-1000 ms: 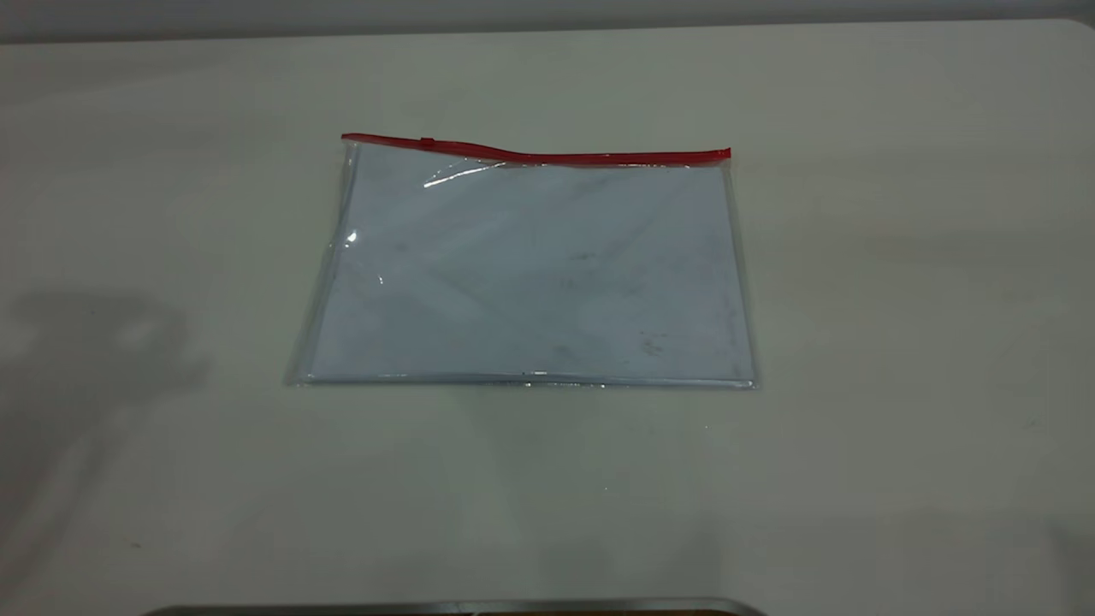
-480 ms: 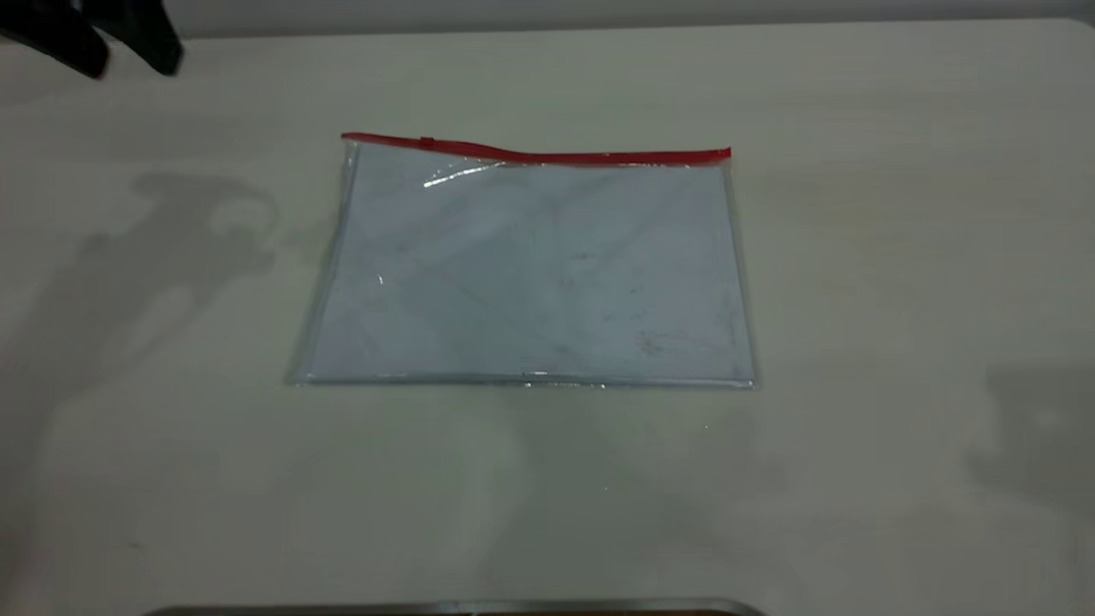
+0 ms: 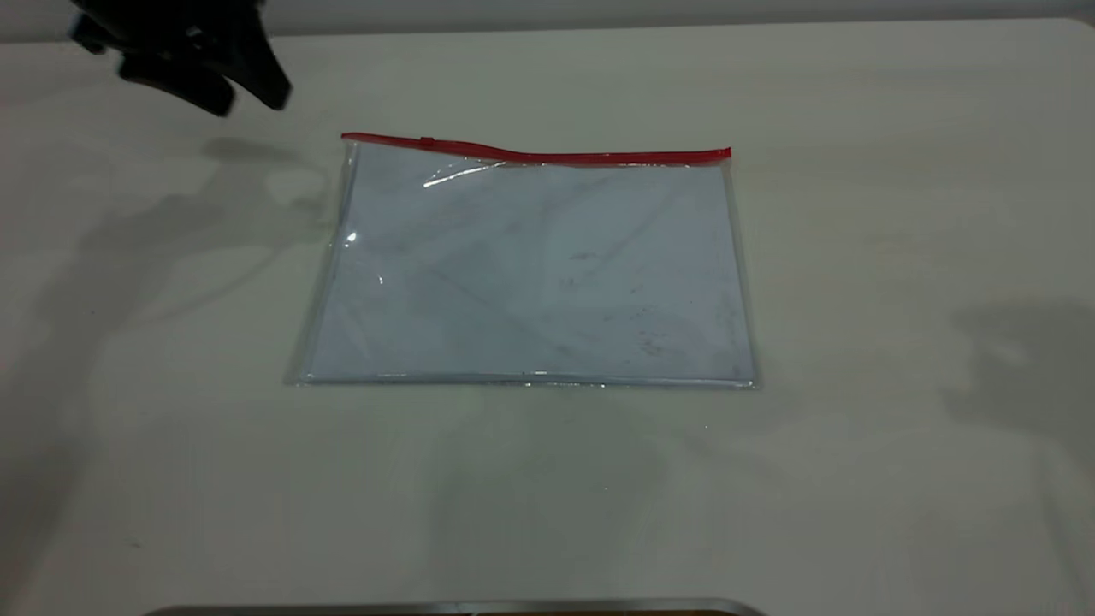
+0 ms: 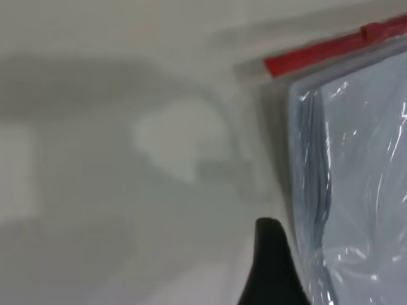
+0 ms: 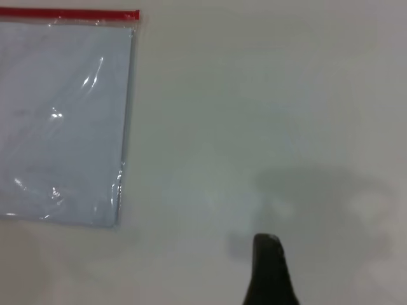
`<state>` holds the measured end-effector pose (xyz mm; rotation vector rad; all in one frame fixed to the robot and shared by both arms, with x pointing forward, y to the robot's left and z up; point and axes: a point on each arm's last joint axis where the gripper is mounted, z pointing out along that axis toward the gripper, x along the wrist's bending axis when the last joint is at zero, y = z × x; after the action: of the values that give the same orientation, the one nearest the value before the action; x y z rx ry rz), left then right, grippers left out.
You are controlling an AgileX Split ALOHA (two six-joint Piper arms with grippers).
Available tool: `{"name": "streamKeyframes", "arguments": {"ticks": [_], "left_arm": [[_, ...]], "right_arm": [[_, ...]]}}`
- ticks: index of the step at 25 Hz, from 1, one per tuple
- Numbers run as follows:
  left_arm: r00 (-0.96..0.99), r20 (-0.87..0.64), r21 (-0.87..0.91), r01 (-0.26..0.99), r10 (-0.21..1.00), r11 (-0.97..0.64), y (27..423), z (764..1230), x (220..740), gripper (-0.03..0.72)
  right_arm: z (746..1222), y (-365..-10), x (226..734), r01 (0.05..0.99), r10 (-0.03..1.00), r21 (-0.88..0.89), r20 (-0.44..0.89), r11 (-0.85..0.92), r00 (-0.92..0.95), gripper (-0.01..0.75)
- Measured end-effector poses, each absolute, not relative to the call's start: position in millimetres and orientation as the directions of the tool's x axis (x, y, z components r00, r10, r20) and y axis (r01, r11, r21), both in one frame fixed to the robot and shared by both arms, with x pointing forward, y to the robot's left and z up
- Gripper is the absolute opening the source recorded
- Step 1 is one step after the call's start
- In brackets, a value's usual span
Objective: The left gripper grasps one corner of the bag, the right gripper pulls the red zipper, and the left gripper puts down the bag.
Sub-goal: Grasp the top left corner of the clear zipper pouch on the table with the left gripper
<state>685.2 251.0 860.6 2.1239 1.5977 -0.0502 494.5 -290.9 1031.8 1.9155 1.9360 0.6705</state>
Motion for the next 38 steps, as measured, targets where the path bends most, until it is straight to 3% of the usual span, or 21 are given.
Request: {"name": "streamKeyframes", "arguments": {"ticks": [13, 20, 32, 35, 38], "left_arm": [[0.333, -0.434, 0.379, 0.910, 0.837, -0.166, 238.6, 798.1, 695.5, 0.588], [0.361, -0.465, 0.456, 0.880, 0.809, -0.131, 233.6, 783.3, 701.4, 0.588], [0.324, -0.532, 0.439, 0.896, 0.783, -0.073, 229.4, 762.0, 699.7, 0.586], [0.321, -0.549, 0.437, 0.897, 0.772, -0.063, 228.1, 762.7, 699.5, 0.549], [0.338, -0.552, 0.448, 0.891, 0.762, -0.071, 227.1, 760.1, 699.1, 0.439]], "right_arm": [[1032.3, -291.1, 495.7, 0.830, 0.996, 0.558, 0.087, -0.017, -0.038, 0.579], [1032.3, -291.1, 495.7, 0.830, 0.996, 0.558, 0.087, -0.017, -0.038, 0.579], [1032.5, -291.1, 495.8, 0.829, 0.996, 0.559, 0.087, -0.017, -0.038, 0.579], [1032.5, -291.1, 495.8, 0.829, 0.996, 0.559, 0.087, -0.017, -0.038, 0.579], [1032.5, -291.1, 495.8, 0.829, 0.996, 0.559, 0.087, -0.017, -0.038, 0.579]]}}
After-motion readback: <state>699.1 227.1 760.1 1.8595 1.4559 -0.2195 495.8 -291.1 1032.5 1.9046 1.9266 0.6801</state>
